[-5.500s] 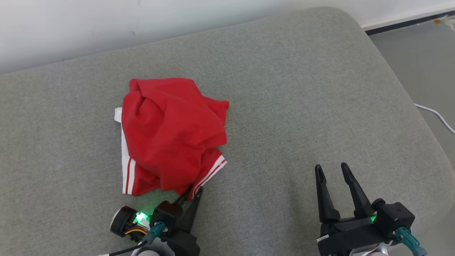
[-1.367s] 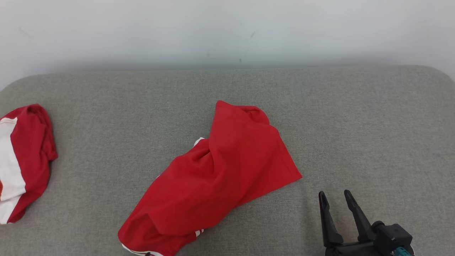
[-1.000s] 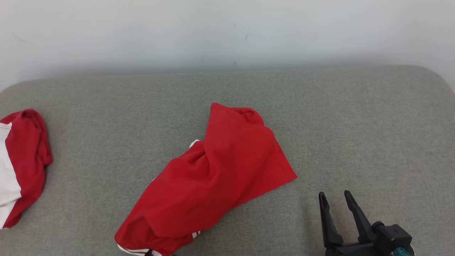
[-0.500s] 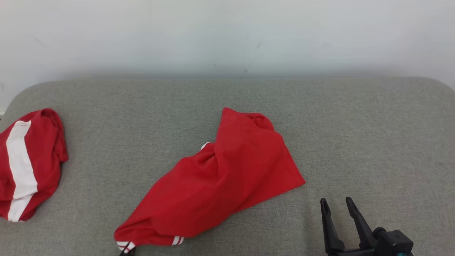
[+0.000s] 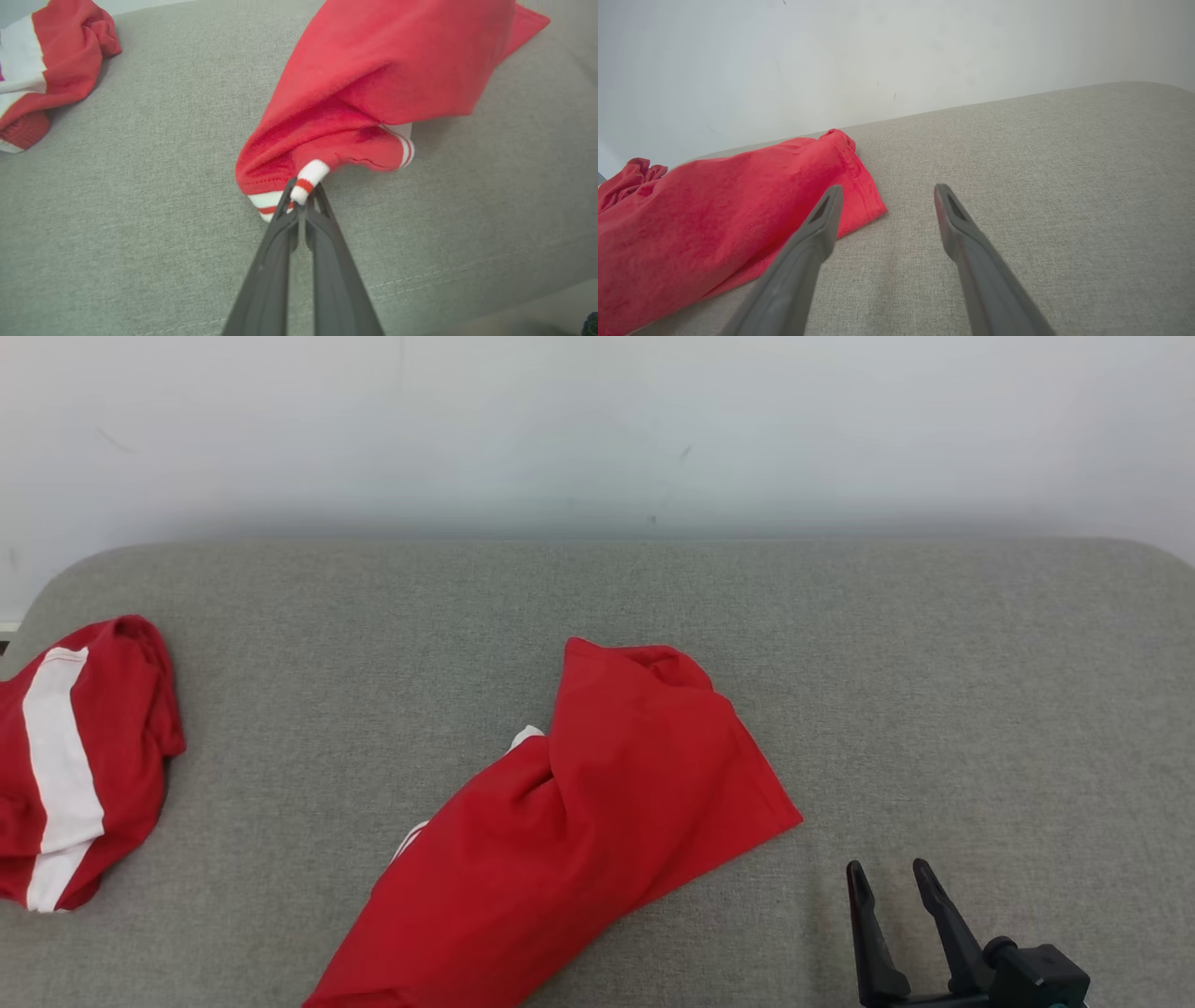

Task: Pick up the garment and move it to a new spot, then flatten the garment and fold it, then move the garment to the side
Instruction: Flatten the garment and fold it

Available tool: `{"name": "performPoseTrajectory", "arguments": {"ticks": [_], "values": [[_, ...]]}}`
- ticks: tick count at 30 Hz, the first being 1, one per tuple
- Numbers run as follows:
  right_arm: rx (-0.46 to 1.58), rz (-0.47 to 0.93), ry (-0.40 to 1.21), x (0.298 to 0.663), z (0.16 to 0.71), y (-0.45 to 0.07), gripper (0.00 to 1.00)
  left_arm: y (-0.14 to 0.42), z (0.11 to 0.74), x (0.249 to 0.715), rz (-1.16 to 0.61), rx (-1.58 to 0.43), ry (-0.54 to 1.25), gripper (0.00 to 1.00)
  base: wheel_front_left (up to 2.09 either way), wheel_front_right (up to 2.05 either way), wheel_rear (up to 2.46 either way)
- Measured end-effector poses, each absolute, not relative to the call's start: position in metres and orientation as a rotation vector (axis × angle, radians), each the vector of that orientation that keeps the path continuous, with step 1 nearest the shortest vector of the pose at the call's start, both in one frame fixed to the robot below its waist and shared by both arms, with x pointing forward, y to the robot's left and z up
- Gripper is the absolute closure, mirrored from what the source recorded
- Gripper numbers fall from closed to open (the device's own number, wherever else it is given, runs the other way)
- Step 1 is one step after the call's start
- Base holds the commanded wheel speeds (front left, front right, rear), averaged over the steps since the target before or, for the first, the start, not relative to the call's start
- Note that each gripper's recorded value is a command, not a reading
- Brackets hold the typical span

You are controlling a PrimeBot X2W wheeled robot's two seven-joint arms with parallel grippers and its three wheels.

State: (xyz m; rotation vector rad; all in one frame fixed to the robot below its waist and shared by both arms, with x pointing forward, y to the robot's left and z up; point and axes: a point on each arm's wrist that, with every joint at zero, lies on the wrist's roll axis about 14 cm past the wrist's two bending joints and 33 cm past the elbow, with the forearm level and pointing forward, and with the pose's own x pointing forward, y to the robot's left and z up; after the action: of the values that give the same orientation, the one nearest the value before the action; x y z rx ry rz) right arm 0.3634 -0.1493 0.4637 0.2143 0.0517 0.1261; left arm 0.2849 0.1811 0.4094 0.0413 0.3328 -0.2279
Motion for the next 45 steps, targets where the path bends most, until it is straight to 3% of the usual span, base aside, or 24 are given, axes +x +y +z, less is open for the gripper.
{"name": "performPoseTrajectory", "arguments": {"ticks": [1, 13, 32, 45], "values": [[0.212, 0.126, 0.053, 0.363, 0.463, -0.15, 0.0, 0.179, 0.414, 0.286, -0.223, 0.02, 0.313, 0.0, 0.0, 0.0, 0.0], [0.211, 0.15, 0.054, 0.364, 0.464, -0.142, 0.0, 0.177, 0.479, 0.308, -0.201, -0.064, 0.054, 0.0, 0.0, 0.0, 0.0], [0.204, 0.122, 0.049, 0.363, 0.465, -0.151, 0.0, 0.111, 0.496, 0.35, -0.361, -0.082, -0.03, 0.0, 0.0, 0.0, 0.0], [0.201, 0.086, 0.058, 0.367, 0.46, -0.163, 0.0, 0.148, 0.51, 0.383, -0.154, -0.139, -0.094, 0.0, 0.0, 0.0, 0.0]]}}
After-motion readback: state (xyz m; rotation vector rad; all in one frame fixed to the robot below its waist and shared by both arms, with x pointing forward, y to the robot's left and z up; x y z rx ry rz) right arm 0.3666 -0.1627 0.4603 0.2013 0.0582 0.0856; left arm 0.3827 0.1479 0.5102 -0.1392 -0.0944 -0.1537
